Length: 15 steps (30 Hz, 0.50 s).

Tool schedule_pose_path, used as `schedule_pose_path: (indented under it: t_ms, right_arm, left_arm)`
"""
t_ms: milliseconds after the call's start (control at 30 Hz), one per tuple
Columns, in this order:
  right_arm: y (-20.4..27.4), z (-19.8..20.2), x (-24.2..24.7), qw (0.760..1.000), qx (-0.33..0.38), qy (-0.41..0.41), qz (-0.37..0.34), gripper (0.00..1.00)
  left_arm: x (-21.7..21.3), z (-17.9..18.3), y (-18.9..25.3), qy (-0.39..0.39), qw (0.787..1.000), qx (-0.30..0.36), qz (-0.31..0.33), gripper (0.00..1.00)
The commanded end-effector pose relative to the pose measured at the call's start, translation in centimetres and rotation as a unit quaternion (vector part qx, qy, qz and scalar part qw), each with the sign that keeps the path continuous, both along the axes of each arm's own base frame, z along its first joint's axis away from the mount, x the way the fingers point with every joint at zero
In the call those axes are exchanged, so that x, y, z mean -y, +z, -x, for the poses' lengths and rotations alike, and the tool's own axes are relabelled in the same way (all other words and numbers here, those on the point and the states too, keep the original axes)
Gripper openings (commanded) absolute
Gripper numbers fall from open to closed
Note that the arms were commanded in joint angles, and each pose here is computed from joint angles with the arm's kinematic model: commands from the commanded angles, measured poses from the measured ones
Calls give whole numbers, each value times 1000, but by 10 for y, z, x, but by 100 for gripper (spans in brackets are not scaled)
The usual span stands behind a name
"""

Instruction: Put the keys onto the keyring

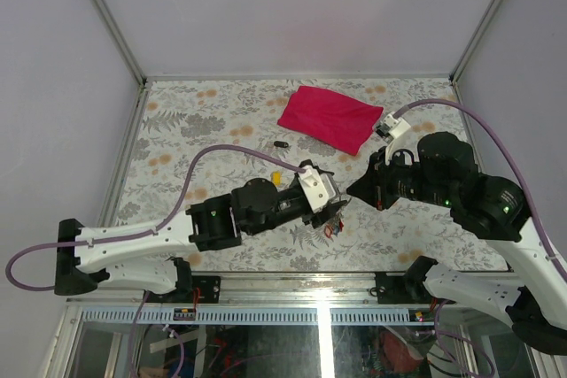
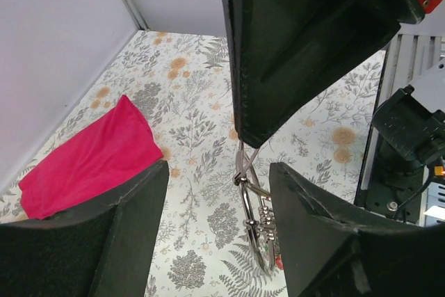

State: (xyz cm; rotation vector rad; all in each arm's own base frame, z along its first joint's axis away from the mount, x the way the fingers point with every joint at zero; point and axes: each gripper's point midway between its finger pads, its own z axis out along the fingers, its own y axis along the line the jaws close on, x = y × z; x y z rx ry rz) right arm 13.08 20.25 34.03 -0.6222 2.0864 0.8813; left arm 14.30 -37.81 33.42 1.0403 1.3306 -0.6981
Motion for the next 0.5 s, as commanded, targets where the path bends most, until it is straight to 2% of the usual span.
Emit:
schedule_pose_path:
  t_ms: [0, 467]
  right_arm:
    - [35, 4, -6, 998, 22, 11, -54, 0]
    - [33, 6, -4, 998, 21, 9, -54, 0]
  left_arm:
    - [8, -5, 20, 16, 999, 33, 11, 59]
    - [21, -1, 19, 17, 998, 56, -8, 22]
